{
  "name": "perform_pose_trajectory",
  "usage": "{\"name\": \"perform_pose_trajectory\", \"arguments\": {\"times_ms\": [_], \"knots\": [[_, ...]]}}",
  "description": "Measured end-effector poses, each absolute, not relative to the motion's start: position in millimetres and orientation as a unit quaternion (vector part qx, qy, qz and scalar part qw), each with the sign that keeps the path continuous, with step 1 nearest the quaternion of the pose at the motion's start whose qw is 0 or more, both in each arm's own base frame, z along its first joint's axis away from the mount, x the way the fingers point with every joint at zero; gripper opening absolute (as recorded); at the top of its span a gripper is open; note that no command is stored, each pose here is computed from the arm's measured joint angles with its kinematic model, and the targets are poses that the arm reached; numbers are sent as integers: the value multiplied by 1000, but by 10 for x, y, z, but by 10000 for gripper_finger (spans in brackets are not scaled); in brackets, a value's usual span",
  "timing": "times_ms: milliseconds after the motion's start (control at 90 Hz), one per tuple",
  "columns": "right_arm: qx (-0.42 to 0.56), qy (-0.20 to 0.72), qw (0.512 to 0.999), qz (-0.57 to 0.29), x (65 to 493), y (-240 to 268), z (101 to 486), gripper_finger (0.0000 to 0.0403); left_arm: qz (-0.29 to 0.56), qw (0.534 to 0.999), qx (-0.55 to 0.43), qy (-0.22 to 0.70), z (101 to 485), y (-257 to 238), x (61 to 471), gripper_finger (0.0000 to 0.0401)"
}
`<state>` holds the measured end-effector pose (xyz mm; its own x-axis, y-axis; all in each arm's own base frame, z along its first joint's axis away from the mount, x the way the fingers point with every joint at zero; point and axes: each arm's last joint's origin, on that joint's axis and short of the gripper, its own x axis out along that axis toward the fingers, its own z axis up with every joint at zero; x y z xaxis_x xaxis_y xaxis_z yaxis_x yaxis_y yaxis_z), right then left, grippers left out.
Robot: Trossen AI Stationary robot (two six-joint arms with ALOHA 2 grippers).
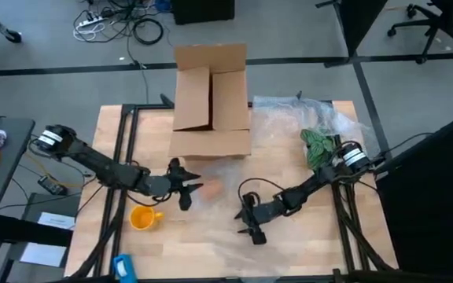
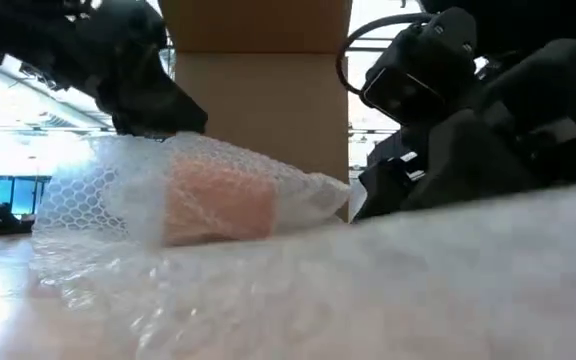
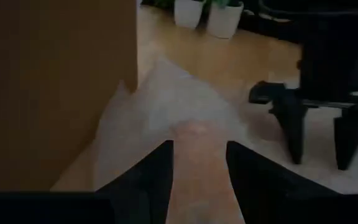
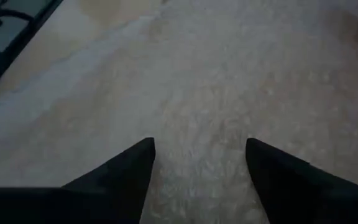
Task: Wrap mug
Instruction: Wrap the orange cup with the bubble wrap
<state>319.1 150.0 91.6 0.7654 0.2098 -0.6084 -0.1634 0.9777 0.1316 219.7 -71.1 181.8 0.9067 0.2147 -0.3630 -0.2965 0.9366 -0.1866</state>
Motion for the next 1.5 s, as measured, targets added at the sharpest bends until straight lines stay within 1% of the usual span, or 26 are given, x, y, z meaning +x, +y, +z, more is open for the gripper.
{"name": "perform_pose_trajectory", "arguments": {"times_ms": [78,267,378,511,711,844,922,1100,1233,1344,1411,1500], "knots": [[36,332,938,92,3188,1491,904,224,116,973,-109,166,1805,-763,2229,133],[41,336,937,86,3194,1441,937,212,116,972,-57,198,1660,-891,2385,133],[40,345,934,86,3177,1432,952,205,112,970,-25,214,1597,-1000,2575,133],[40,380,921,76,3110,1398,1009,198,99,968,30,230,1546,-1162,2832,133],[45,426,902,56,2945,1316,1245,192,88,947,104,290,1493,-1354,3128,133],[49,411,909,53,2872,1293,1475,193,86,934,128,321,1585,-1438,3213,133],[51,400,913,53,2857,1286,1555,194,87,934,133,319,1756,-1498,3245,133],[46,387,920,43,2873,1310,1554,191,84,924,154,341,2231,-1588,3165,133],[51,385,921,38,2887,1360,1498,190,139,902,168,372,2465,-1522,2953,133],[49,377,924,34,2895,1418,1449,189,211,872,155,414,2453,-1366,2734,133],[51,372,926,34,2909,1446,1416,188,253,850,140,441,2348,-1238,2656,133],[53,342,938,32,2955,1482,1415,186,289,833,116,457,2199,-1110,2599,133]]}}
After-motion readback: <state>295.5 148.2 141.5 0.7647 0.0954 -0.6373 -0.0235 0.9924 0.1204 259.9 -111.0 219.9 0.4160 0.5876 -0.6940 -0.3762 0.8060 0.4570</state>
